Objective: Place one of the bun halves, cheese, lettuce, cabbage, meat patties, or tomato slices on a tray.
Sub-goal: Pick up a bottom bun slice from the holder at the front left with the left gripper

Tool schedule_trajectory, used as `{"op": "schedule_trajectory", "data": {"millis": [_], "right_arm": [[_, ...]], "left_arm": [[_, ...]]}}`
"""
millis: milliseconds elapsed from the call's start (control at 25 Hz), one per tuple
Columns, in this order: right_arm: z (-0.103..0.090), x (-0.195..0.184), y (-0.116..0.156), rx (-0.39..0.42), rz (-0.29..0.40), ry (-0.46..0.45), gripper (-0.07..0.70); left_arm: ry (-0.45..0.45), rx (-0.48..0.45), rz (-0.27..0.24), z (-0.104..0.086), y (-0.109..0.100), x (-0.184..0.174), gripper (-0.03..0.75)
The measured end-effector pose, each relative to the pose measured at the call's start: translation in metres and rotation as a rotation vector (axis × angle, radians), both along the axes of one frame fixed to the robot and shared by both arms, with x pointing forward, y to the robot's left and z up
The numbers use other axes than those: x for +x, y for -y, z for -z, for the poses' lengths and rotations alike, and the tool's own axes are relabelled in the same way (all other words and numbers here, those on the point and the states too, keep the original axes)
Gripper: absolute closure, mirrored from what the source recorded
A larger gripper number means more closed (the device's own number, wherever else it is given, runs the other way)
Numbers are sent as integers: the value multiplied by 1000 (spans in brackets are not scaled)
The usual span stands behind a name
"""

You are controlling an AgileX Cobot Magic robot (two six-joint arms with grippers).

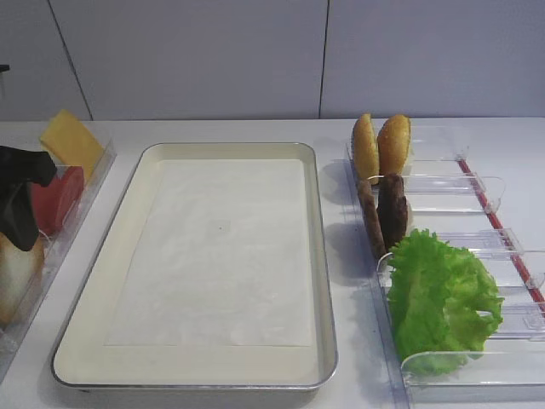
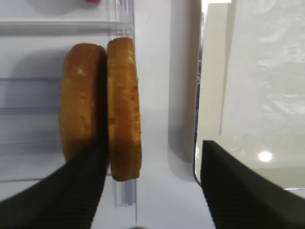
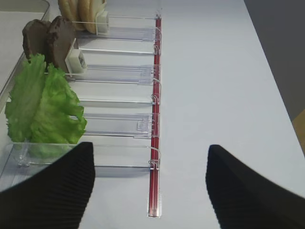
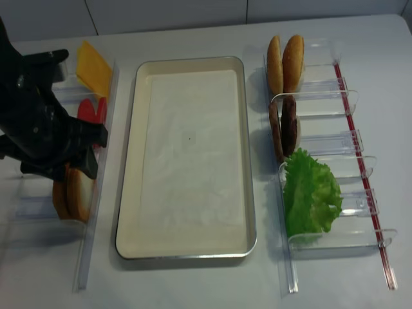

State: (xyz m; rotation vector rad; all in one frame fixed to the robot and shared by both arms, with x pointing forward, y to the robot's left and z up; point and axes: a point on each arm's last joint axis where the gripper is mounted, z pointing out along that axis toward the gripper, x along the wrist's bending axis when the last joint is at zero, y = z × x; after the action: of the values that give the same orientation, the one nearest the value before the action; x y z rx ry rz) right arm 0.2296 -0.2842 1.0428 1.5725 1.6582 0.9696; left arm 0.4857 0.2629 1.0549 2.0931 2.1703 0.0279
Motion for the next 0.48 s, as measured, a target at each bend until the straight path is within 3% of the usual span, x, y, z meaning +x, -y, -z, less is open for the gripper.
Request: {"op": "schedule_trajectory", "data": {"millis": [480], "right_arm": [[0, 0, 0, 0, 0, 0, 131]], "left_arm": [[-81, 30, 5, 22, 0, 12, 304]]}}
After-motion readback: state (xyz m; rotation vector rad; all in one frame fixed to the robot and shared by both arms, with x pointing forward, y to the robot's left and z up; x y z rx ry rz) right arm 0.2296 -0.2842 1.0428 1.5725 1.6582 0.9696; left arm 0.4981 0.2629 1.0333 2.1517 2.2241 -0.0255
